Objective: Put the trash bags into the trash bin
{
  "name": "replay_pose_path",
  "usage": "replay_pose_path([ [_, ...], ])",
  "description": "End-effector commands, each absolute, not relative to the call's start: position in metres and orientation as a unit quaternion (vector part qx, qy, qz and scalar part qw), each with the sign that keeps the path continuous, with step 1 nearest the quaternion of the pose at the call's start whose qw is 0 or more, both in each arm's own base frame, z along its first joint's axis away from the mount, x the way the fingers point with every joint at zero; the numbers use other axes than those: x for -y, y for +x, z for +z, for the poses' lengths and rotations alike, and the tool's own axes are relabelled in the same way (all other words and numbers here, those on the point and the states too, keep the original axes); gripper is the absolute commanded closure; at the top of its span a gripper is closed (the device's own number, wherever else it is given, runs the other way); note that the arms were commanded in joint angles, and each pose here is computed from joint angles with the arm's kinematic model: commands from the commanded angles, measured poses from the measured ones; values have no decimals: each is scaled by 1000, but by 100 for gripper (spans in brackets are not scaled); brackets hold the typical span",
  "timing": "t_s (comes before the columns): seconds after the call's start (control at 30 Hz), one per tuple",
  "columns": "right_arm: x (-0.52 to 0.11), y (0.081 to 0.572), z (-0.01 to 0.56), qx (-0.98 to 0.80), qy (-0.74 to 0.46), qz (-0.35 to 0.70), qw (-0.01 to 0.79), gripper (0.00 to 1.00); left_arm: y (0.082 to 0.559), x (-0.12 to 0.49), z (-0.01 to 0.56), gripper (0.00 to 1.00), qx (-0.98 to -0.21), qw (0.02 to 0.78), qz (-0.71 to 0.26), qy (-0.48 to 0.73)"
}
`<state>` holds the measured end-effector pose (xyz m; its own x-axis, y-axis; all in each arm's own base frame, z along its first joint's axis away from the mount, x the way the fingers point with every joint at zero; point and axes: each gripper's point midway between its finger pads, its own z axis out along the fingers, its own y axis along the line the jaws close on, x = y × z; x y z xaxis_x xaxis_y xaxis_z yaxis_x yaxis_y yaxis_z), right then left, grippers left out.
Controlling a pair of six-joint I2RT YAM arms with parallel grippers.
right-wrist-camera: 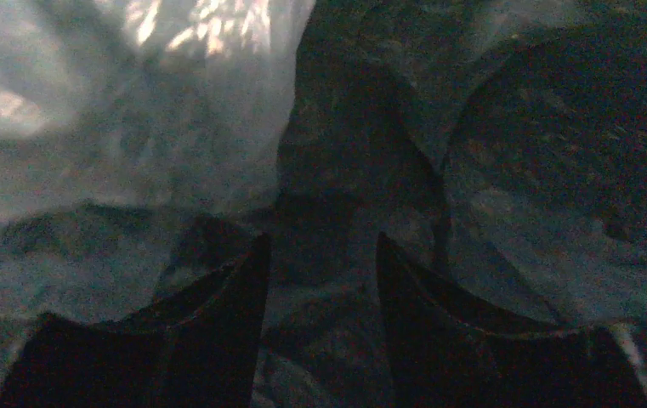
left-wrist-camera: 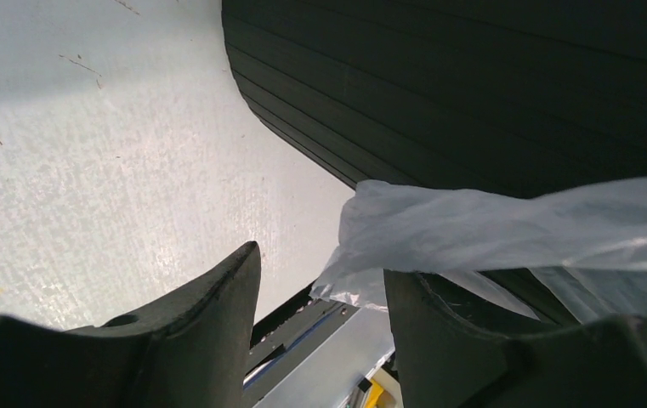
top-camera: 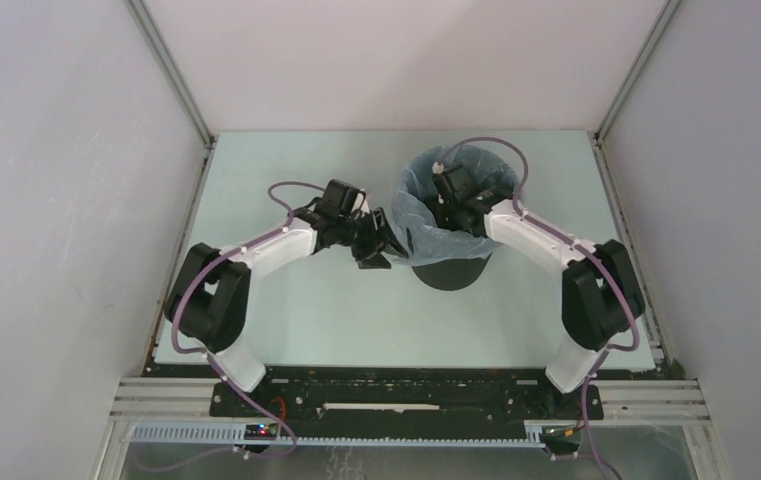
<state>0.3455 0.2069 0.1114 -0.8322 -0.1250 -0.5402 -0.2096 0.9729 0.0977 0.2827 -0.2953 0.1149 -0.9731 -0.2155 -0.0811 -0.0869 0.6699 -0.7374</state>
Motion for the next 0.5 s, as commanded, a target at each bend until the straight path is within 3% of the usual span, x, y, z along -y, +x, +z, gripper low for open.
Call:
replay_pose_path([
  [0.0, -220, 360, 100, -951, -78, 94, 284, 42, 296, 308, 133, 40, -900, 91, -420, -69],
  [0.2, -225, 359, 92, -953, -79, 106, 271, 40, 300, 311, 132, 40, -900, 90, -420, -72],
  [0.47, -223, 355, 159, -931, -77, 139, 328, 33, 299, 310, 129, 39, -902, 86, -418, -73],
])
